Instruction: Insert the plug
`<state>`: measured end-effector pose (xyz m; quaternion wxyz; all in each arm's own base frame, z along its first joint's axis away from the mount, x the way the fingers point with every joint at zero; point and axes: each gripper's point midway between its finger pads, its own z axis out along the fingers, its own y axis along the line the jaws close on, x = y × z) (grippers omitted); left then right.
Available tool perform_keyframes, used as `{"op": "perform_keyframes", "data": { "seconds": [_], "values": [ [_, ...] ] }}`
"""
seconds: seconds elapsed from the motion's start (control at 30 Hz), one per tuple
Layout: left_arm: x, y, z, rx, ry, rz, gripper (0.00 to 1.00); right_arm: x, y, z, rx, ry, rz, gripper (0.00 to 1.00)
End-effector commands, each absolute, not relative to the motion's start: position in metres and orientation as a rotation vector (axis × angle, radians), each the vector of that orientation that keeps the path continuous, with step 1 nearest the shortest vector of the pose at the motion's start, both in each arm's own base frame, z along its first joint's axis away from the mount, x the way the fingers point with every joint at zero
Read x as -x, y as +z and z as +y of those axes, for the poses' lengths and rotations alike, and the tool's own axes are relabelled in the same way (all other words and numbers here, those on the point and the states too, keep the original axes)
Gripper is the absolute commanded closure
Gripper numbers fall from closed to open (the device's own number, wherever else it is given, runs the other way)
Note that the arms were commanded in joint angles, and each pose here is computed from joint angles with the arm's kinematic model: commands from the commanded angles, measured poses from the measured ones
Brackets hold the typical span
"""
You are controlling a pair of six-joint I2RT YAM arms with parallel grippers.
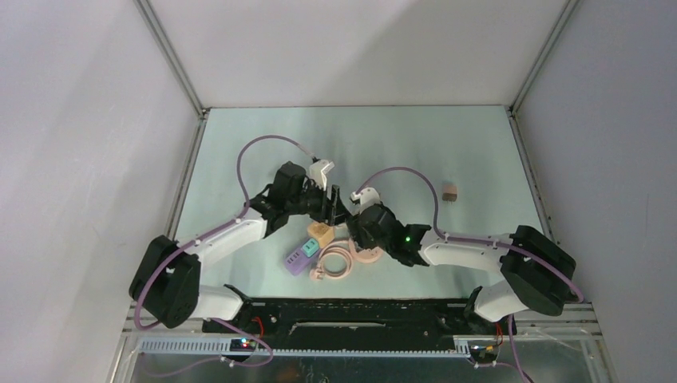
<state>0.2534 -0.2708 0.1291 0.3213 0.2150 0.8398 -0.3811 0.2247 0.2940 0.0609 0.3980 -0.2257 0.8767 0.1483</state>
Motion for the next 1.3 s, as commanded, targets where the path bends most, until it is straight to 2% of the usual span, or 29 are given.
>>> {"op": "perform_keyframes", "data": {
  "seconds": [0.0, 0.37, 0.6, 1.0, 1.07, 1.13, 1.27],
  "values": [
    [-0.254, 0.146, -0.287, -0.639, -1.11, 2.118, 0.34, -0.175, 0.006, 0.249, 0.749, 0.237, 2.544, 1.0],
    [-0.251, 0.116, -0.293, -0.646, -1.162, 2.187, 0.44, -0.194, 0.018, 0.261, 0.693, 0.263, 2.48, 1.0],
    [-0.251, 0.092, -0.292, -0.65, -1.138, 2.251, 0.62, -0.203, 0.025, 0.266, 0.662, 0.265, 2.417, 1.0],
    [-0.249, 0.042, -0.27, -0.624, -0.919, 2.415, 0.74, -0.207, 0.039, 0.266, 0.608, 0.321, 2.329, 0.98],
    [-0.25, 0.033, -0.264, -0.605, -0.87, 2.442, 0.76, -0.209, 0.042, 0.266, 0.596, 0.33, 2.304, 0.95],
    [-0.251, 0.026, -0.261, -0.598, -0.839, 2.461, 0.79, -0.211, 0.045, 0.264, 0.585, 0.329, 2.287, 0.81],
    [-0.254, 0.016, -0.255, -0.58, -0.782, 2.485, 0.82, -0.213, 0.052, 0.265, 0.585, 0.34, 2.258, 0.68]
  ]
}}
